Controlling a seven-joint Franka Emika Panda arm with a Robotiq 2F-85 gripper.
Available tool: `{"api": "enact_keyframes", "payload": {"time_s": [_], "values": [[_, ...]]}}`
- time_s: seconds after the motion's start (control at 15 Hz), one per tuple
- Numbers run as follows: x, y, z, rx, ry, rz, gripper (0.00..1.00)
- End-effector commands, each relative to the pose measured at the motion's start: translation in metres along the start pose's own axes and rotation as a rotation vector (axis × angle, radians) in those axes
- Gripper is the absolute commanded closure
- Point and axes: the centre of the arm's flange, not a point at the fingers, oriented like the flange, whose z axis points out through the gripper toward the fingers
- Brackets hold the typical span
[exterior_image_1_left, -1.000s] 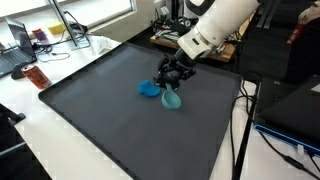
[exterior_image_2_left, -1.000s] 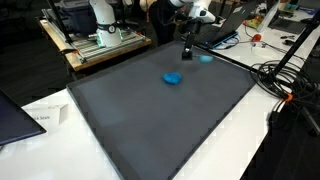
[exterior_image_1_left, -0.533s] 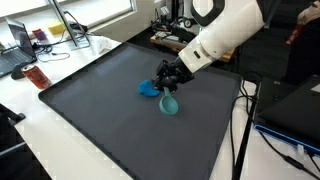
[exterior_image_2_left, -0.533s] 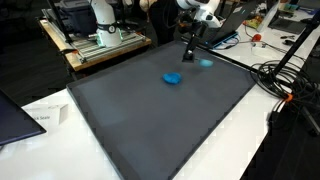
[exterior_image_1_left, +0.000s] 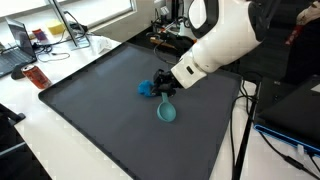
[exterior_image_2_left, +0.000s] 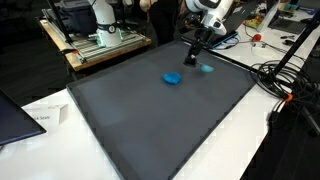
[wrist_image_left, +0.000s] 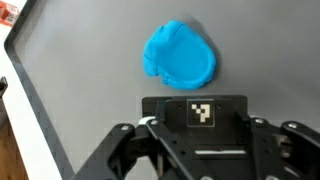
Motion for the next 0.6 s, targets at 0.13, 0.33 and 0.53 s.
{"api": "enact_keyframes", "payload": {"time_s": [0.13, 0.33, 0.53], "values": [[0.027, 0.029, 0.002, 0.113, -0.074, -0.002, 0.65], [0.032, 0.046, 0.008, 0.178, -0.102, 0.025, 0.65], [0.035, 0.059, 0.015, 0.253, -0.133, 0.043, 0.65]]}}
